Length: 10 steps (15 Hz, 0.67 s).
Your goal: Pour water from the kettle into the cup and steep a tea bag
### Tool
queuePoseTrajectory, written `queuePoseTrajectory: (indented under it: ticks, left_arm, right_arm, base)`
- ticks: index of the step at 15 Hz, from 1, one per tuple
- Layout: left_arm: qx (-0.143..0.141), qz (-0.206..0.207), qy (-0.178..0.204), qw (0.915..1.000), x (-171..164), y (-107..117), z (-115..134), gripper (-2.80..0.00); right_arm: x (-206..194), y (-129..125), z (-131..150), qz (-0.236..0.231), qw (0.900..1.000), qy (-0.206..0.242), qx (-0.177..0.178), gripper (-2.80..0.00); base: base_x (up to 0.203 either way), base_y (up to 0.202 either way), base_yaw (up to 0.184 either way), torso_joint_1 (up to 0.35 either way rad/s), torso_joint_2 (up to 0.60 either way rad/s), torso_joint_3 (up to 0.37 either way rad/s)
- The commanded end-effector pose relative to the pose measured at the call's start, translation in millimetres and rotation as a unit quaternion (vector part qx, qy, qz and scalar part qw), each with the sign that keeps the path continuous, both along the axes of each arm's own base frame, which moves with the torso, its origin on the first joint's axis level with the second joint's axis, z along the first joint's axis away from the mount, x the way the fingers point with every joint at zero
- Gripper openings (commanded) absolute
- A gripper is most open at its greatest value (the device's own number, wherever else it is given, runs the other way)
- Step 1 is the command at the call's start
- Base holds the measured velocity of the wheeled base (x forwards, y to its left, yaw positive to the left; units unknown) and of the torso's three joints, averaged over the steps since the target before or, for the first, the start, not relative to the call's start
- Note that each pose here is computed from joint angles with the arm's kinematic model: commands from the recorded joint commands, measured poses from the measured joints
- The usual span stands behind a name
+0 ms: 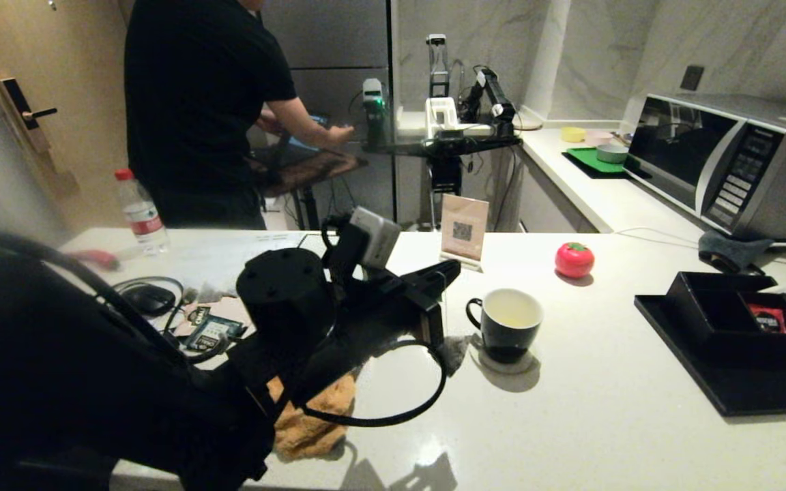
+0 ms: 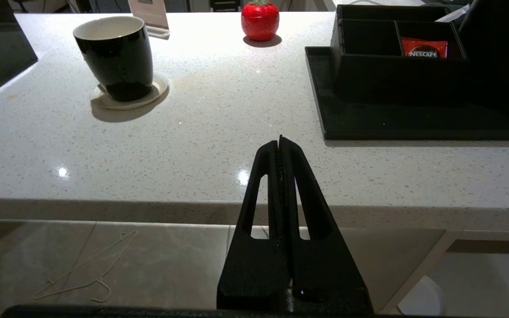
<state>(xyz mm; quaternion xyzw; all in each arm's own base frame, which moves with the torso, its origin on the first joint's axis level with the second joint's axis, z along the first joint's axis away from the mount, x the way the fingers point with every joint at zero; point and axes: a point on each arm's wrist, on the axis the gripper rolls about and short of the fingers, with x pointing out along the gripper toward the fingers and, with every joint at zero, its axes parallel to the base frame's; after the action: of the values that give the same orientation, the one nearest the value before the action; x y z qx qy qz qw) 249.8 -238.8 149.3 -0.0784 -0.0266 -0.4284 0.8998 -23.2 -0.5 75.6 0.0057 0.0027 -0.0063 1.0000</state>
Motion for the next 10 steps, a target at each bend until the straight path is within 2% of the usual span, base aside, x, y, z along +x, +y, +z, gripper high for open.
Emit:
queuePoseTrajectory:
  ticks: [1,10]
  left_arm:
    - [-0.006,0.002,-0.006,1.0,3,0,3,-2.8]
    - [-0.024,0.003,-0.025,0.9994,3,1,18,-2.8]
  right_arm:
    - [0,0,0,0.0,1.0,0.0,0.005,-2.8]
    - [0,0,0,0.0,1.0,0.0,0.005,-2.8]
  base:
    - [0.0,0.0,0.0,0.0,0.0,0.0]
    - [0.0,0.0,0.0,0.0,0.0,0.0]
